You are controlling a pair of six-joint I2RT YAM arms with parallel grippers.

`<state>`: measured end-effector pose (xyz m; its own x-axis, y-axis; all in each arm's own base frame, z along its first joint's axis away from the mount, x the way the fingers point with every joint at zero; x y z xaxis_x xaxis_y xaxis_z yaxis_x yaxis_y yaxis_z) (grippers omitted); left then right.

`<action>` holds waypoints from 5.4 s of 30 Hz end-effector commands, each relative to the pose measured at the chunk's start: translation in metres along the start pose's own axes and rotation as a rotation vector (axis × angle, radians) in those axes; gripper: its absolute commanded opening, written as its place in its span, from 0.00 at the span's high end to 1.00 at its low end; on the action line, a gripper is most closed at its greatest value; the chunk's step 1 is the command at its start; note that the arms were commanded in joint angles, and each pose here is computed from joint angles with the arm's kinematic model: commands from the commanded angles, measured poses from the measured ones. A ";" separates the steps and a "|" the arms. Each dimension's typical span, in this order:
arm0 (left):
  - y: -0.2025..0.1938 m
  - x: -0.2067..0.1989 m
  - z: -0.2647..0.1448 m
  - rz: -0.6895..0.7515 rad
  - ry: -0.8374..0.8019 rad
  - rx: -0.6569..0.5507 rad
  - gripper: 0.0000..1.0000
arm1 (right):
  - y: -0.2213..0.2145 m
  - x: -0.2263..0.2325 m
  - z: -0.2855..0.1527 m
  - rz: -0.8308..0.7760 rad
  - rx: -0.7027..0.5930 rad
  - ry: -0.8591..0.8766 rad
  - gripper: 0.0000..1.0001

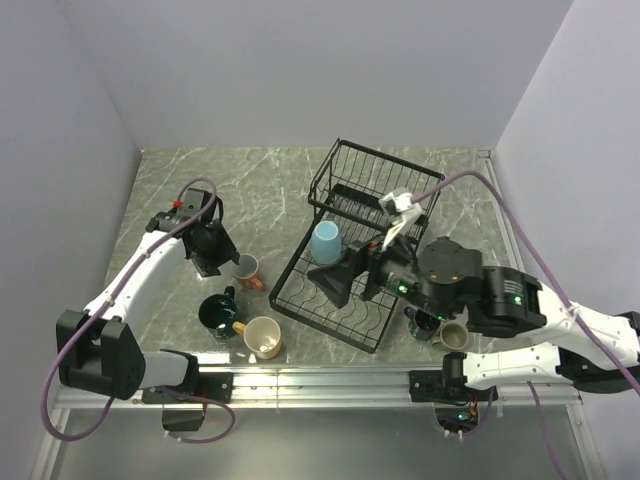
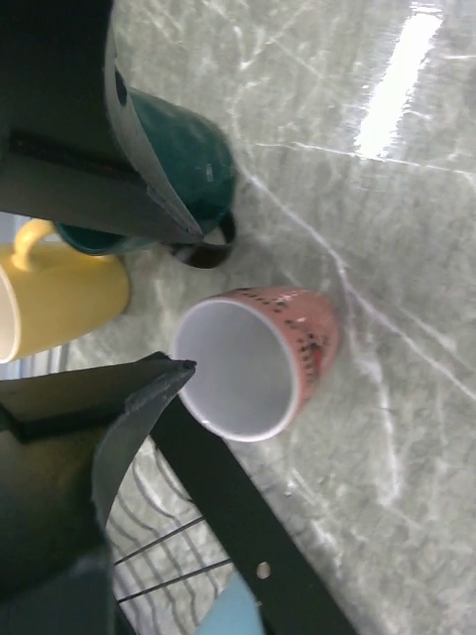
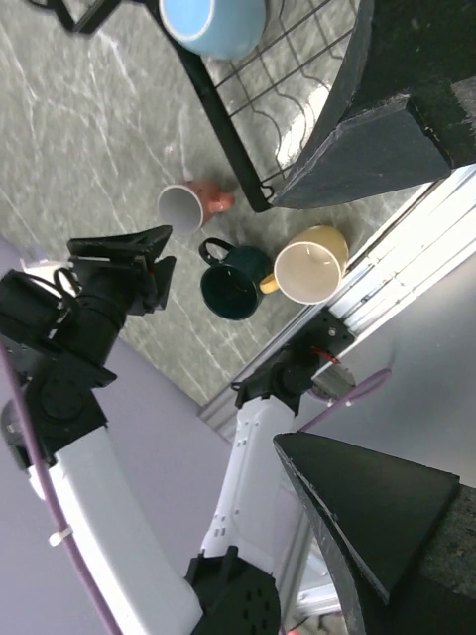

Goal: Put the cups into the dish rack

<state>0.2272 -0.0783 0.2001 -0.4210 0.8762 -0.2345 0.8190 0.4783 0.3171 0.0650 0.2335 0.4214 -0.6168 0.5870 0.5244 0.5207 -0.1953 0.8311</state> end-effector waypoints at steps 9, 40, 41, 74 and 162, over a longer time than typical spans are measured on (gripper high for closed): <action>0.014 -0.005 0.044 0.072 0.035 -0.041 0.58 | 0.003 -0.014 -0.016 0.051 -0.011 -0.049 0.00; 0.054 -0.074 -0.081 -0.009 -0.940 -0.059 1.00 | 0.077 -0.025 0.060 0.468 0.121 0.121 0.00; 0.055 -0.074 -0.085 -0.015 -0.940 -0.072 1.00 | 0.077 -0.023 0.062 0.474 0.133 0.136 0.00; 0.022 -0.065 -0.199 -0.230 -1.490 -0.124 1.00 | 0.091 -0.039 0.126 0.740 0.045 0.432 0.00; 0.015 -0.077 -0.182 0.015 -1.208 -0.222 0.68 | 0.105 -0.041 0.134 0.674 -0.035 0.405 0.99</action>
<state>0.2052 -0.1289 0.3868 0.2721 0.2581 -0.9270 0.6893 0.6198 0.3750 0.2309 0.3121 0.4192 -0.2160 0.0684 0.9740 0.9008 -0.3709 0.2259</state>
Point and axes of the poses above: each gripper's point midway between its finger pads, its own z axis out along the fingers, its own x axis along the line the jaws close on, y = z × x, the point moved 8 cm from there along -z, back along the fingers, and after that the axes turned 4 degrees about z, right-handed, at the moved point
